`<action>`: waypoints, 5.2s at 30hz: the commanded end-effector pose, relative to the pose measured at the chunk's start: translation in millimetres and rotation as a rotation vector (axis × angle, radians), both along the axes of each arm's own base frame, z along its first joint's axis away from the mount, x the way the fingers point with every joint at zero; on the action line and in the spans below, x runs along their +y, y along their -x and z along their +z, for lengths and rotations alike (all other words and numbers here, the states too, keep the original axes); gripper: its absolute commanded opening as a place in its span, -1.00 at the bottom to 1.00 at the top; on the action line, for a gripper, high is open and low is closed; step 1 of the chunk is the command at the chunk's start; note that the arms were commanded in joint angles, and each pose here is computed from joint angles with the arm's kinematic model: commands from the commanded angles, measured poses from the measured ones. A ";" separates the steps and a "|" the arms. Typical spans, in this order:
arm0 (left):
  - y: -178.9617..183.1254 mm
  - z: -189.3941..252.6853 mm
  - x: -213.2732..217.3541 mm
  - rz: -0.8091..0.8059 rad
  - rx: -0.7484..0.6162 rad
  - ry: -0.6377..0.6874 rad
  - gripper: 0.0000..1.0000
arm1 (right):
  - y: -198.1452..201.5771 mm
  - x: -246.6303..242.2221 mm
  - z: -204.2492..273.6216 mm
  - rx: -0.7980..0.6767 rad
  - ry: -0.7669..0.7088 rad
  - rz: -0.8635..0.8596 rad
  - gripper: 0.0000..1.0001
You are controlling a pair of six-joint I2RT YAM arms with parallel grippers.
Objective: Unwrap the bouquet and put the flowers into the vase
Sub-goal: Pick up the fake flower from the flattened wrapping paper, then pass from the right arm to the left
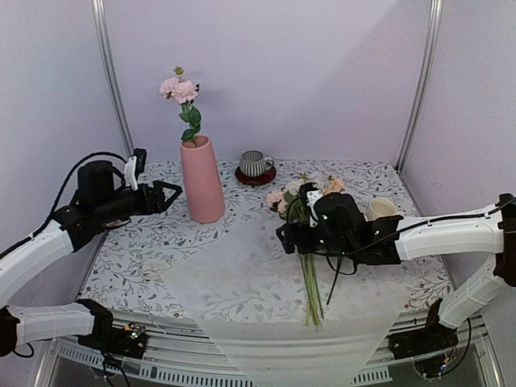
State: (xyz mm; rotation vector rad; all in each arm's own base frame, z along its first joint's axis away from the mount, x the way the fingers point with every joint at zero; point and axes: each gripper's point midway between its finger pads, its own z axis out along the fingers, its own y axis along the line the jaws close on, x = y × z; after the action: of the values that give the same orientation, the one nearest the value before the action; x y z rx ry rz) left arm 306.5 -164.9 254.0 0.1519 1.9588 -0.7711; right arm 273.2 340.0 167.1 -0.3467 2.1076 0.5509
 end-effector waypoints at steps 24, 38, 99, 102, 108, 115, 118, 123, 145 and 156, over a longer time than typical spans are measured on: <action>40.8 -11.7 -47.3 -0.271 -0.043 0.149 0.60 | 20.9 -58.1 -106.9 0.498 0.227 -0.129 -0.34; 39.9 -10.8 -59.1 -0.294 -0.033 0.157 0.56 | 46.7 -66.0 -129.1 0.585 0.196 -0.093 -0.50; 42.7 -11.5 -80.0 -0.312 -0.005 0.181 0.56 | 24.2 -34.6 -27.6 0.335 0.083 -0.027 -0.92; 48.8 -4.7 -94.5 -0.336 -0.028 0.215 0.64 | 26.1 -29.7 -0.7 0.256 -0.021 0.024 -0.93; 62.9 20.0 -132.5 -0.416 -0.091 0.303 0.75 | 44.5 -23.4 55.3 0.076 -0.238 0.173 -0.94; 64.6 46.7 -176.3 -0.502 -0.144 0.322 0.79 | 79.2 -12.0 98.0 -0.089 -0.309 0.378 -0.94; 62.7 61.9 -188.0 -0.517 -0.174 0.333 0.94 | 91.8 -5.4 107.5 -0.132 -0.318 0.459 -0.95; 65.3 84.5 -193.6 -0.548 -0.227 0.400 0.92 | 105.3 6.7 117.8 -0.167 -0.343 0.563 -0.95; 79.4 118.6 -177.6 -0.560 -0.350 0.528 -0.57 | 132.0 60.2 116.4 -0.172 -0.332 0.738 -0.95; 71.5 114.3 -174.4 -0.511 -0.341 0.455 -1.00 | 108.9 51.0 101.2 -0.176 -0.272 0.598 0.21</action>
State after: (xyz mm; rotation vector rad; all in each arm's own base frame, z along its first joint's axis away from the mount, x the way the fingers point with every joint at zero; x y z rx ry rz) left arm 231.1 -342.6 369.6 0.4854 1.3658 -1.4701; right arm 150.1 393.4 256.9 -0.9249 1.7356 1.1622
